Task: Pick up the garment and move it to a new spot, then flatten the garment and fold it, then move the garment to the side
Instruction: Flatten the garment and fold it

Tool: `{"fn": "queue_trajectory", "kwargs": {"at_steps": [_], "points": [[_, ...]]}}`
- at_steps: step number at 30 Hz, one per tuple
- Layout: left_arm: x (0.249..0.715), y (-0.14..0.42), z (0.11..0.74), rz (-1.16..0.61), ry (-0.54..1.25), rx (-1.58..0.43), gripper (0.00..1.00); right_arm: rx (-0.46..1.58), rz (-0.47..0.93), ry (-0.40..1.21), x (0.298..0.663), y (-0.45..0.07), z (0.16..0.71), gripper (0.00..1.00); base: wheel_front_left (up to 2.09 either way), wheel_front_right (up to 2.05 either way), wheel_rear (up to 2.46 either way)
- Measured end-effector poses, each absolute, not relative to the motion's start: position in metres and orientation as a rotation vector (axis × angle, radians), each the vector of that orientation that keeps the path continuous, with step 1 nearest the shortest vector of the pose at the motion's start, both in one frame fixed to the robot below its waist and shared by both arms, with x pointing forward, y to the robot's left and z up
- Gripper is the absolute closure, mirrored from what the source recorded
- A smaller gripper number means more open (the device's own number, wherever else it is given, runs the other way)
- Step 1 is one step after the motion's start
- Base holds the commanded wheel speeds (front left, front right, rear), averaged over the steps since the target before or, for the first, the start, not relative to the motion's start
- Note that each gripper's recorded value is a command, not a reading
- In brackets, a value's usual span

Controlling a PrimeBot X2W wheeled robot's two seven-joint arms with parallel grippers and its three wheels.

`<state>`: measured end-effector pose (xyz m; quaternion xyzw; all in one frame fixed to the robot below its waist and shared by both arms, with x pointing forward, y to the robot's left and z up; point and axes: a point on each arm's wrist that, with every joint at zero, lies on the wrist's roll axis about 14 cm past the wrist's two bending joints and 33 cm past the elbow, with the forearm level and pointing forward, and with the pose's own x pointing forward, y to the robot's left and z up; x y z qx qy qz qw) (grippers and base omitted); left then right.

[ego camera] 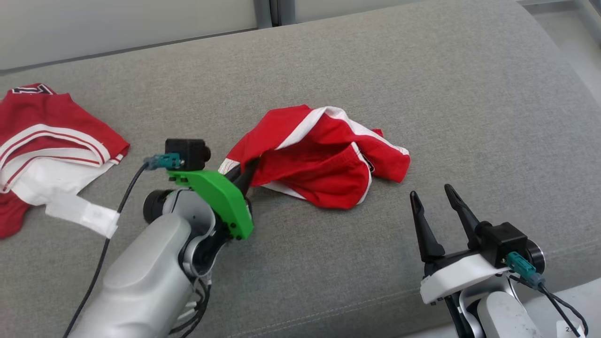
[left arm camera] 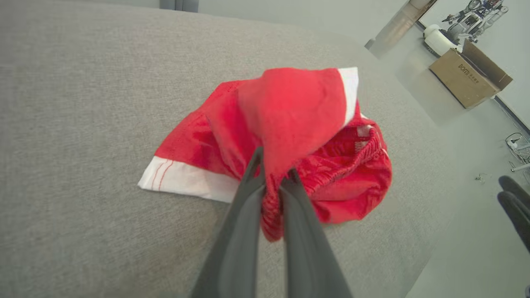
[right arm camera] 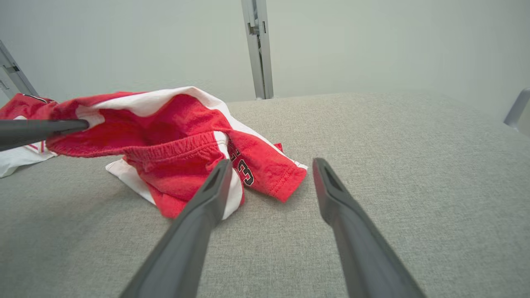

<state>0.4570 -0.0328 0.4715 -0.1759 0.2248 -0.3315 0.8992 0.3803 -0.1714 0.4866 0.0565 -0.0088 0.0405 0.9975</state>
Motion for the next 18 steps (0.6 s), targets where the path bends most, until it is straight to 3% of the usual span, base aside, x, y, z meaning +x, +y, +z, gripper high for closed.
{"fn": "queue_trajectory", "kwargs": {"at_steps": [10,18], "points": [[0.440,0.020,0.416,-0.563,0.688,-0.396,1.00,0.113,0.130,-0.005,0.386,-0.155,0.482,0.00,0.00,0.00,0.00],[0.454,0.053,0.420,-0.547,0.699,-0.268,1.00,0.103,0.132,-0.006,0.384,-0.155,0.483,0.00,0.00,0.00,0.00]]}}
